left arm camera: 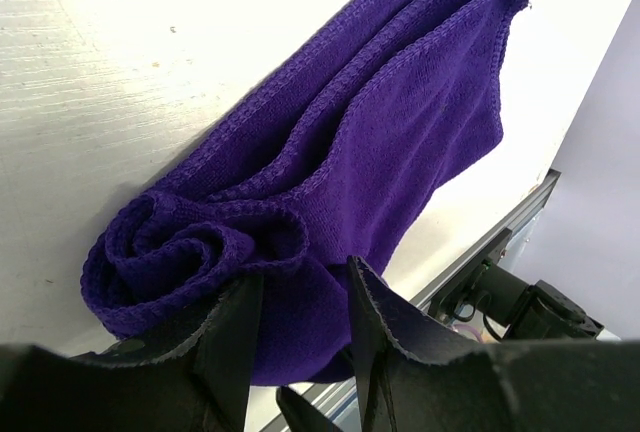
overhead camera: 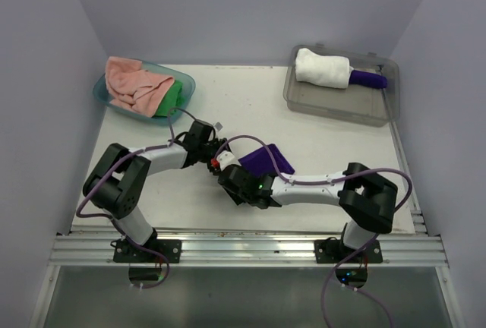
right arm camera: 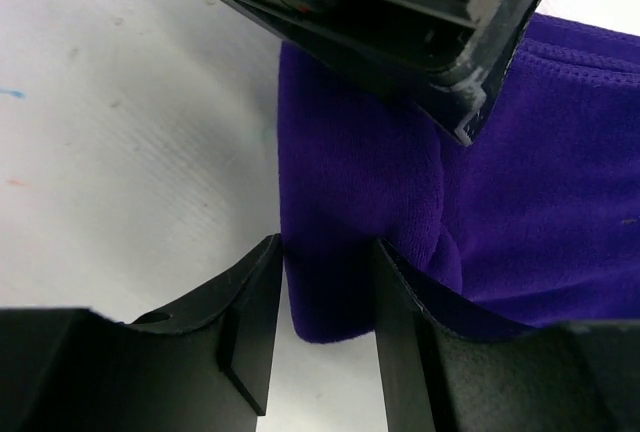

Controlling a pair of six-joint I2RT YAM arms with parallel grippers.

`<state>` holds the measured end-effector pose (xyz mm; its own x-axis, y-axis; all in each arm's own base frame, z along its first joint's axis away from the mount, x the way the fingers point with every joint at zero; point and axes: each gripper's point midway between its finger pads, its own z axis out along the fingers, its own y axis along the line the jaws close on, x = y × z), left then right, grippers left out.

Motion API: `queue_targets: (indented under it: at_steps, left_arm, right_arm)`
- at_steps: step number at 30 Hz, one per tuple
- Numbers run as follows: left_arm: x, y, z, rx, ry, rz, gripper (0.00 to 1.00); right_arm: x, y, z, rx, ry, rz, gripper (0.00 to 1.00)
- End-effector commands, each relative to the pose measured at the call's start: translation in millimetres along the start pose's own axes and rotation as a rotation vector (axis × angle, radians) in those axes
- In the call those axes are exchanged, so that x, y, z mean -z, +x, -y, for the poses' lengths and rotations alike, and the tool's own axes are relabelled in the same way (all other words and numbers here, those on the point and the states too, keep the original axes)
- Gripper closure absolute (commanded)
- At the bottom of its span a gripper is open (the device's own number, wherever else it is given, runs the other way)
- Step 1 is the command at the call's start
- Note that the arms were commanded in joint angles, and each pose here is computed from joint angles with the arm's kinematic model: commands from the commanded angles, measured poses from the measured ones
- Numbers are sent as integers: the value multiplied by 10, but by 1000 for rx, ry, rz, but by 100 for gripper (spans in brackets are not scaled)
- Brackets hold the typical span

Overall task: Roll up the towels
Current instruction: Roll the towel

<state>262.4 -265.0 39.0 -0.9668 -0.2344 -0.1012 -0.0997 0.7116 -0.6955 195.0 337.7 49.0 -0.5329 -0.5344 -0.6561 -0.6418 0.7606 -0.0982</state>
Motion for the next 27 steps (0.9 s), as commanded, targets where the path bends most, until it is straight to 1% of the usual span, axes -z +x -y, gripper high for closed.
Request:
queue_targets:
  at_steps: [1,5,8,9,11,12,14,15,16,17,18,19,20,21,23,24,25,26,27]
  left_arm:
    - [-61,-5,-86,-26,-45,0,56]
    - [-63,-2,-95,-28,-52,-7,55]
    - [-57,-1,-25,-33,-23,-16,50]
    - [-43,-9,10,-33,-11,-16,47]
    - [-18,-19,58,-29,3,-20,43]
    - [26,-62,134,-41,21,-7,40]
    - [98,-101,207,-47,42,3,37]
    - [168,-149,274,-53,68,18,34]
    - [215,-155,333,-56,98,10,33]
    - [256,-181,361,-58,110,14,32]
    - [330,-251,404,-61,125,35,26]
    - [367,-268,424,-68,129,41,25]
    - [402,-282,432,-67,129,45,20]
    - [468,-323,471,-72,141,62,19]
    - [531,-327,511,-79,160,62,18]
    - [588,-355,541,-83,174,73,13]
    - [617,-354,536,-84,175,74,13]
    - [649,-365,537,-86,177,81,12]
    - [704,-380,521,-84,175,94,8]
  right_arm:
    - [-82,-57,181,35,112,26,56]
    - [-164,77,263,31,165,6,54]
    - [-270,235,269,19,189,-37,54]
    - [-287,276,256,15,184,-47,55]
    - [-313,379,210,-13,158,-66,63]
    - [-320,376,195,-26,147,-57,76]
    - [-290,395,190,-57,126,-52,89]
    - [-288,384,138,-75,86,-48,97]
    - [-288,427,166,-100,74,-56,100]
    - [-260,393,161,-122,55,-45,100]
    - [-252,386,157,-138,39,-41,100]
    - [-249,406,119,-154,0,-44,100]
    - [-243,381,131,-169,-11,-36,100]
    - [-222,333,109,-185,-36,-20,100]
    - [-211,356,105,-211,-74,-29,100]
    - [-184,321,116,-228,-90,-16,100]
    - [-186,349,151,-248,-96,-16,100]
    - [-172,320,104,-266,-140,-8,100]
    - [-156,303,97,-283,-163,-4,100]
